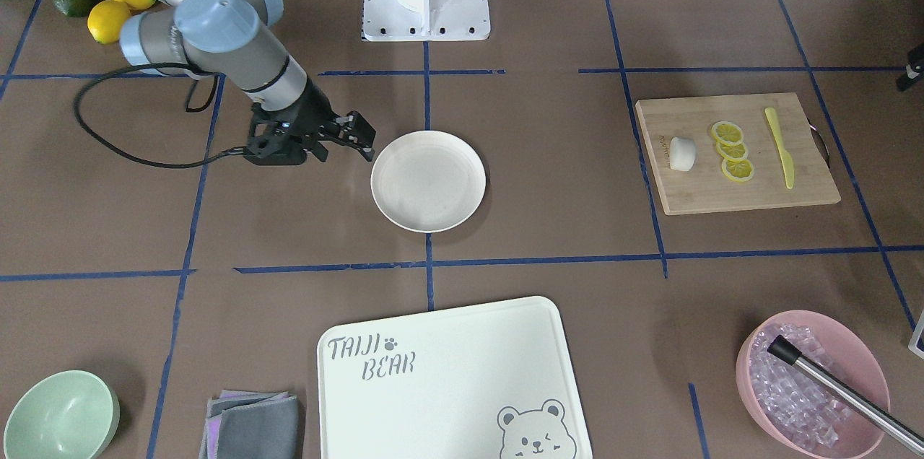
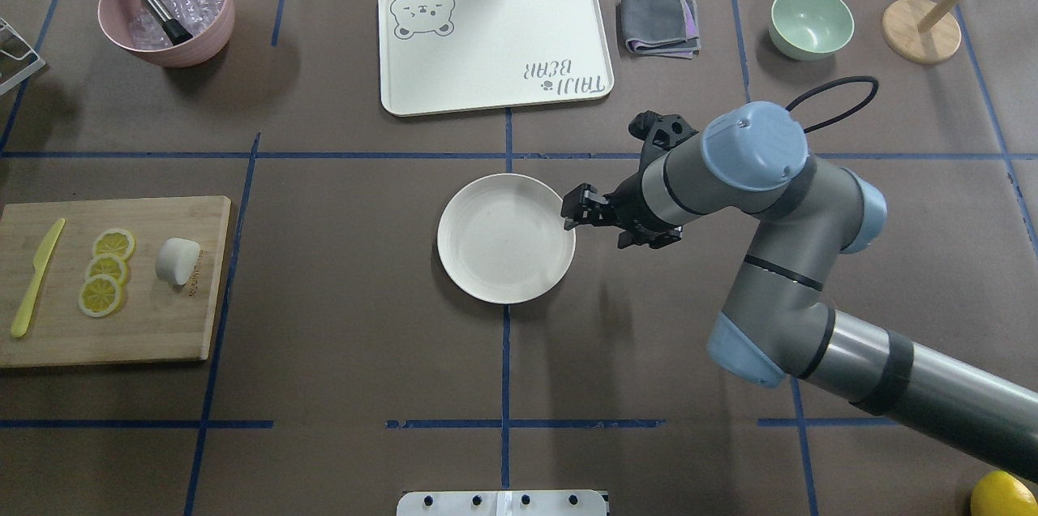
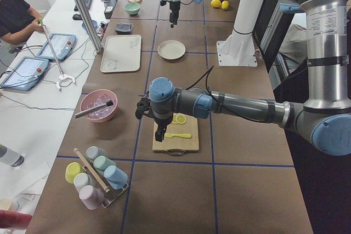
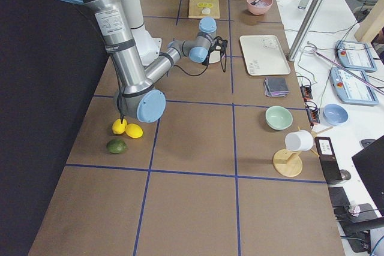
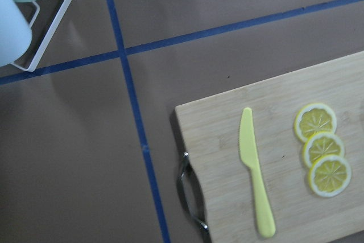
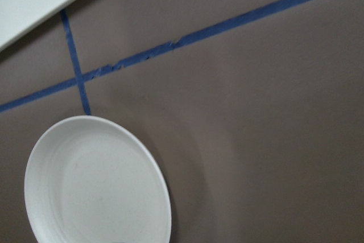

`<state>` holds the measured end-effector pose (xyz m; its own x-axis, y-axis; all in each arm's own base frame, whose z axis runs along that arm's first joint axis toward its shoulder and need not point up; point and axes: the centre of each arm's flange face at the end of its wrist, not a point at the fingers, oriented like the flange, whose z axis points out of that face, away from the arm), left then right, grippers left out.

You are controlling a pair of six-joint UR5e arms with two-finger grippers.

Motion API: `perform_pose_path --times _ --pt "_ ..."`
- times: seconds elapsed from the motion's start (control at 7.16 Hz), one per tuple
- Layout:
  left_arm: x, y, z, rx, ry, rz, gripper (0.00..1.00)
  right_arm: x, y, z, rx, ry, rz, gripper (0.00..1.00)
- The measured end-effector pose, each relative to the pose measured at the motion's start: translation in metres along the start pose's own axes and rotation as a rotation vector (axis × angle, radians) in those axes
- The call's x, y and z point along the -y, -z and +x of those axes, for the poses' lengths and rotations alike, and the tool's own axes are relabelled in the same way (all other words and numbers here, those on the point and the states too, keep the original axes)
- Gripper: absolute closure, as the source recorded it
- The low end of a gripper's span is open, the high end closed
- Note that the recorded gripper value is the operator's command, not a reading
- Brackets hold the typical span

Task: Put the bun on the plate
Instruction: 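Release the plate and lift the right gripper away while the left gripper reaches the bun, then grasp the white bun on the cutting board with the left gripper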

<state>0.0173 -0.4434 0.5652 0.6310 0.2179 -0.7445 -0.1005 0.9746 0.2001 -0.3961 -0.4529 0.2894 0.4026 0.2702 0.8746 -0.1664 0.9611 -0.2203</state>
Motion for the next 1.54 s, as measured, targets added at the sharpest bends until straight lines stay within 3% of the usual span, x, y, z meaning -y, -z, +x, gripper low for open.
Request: perform_pose_path --times 0.28,0.56,0.98,1.54 --pt "0.01 -0.041 0.058 -0.024 0.007 -0.004 0.0 0.043 0.075 0.065 0.002 0.0 -0.022 0.0" --pt "0.012 -0.101 0.146 0.023 0.032 0.023 0.0 0.068 0.117 0.145 -0.023 0.083 -0.017 0.0" --pt "0.012 -0.155 0.246 0.044 -0.004 0.057 0.01 0.074 0.132 0.216 -0.071 0.168 -0.017 0.0" --pt "0.001 -0.181 0.259 0.099 -0.04 0.066 0.05 0.072 0.131 0.226 -0.081 0.175 -0.018 0.0"
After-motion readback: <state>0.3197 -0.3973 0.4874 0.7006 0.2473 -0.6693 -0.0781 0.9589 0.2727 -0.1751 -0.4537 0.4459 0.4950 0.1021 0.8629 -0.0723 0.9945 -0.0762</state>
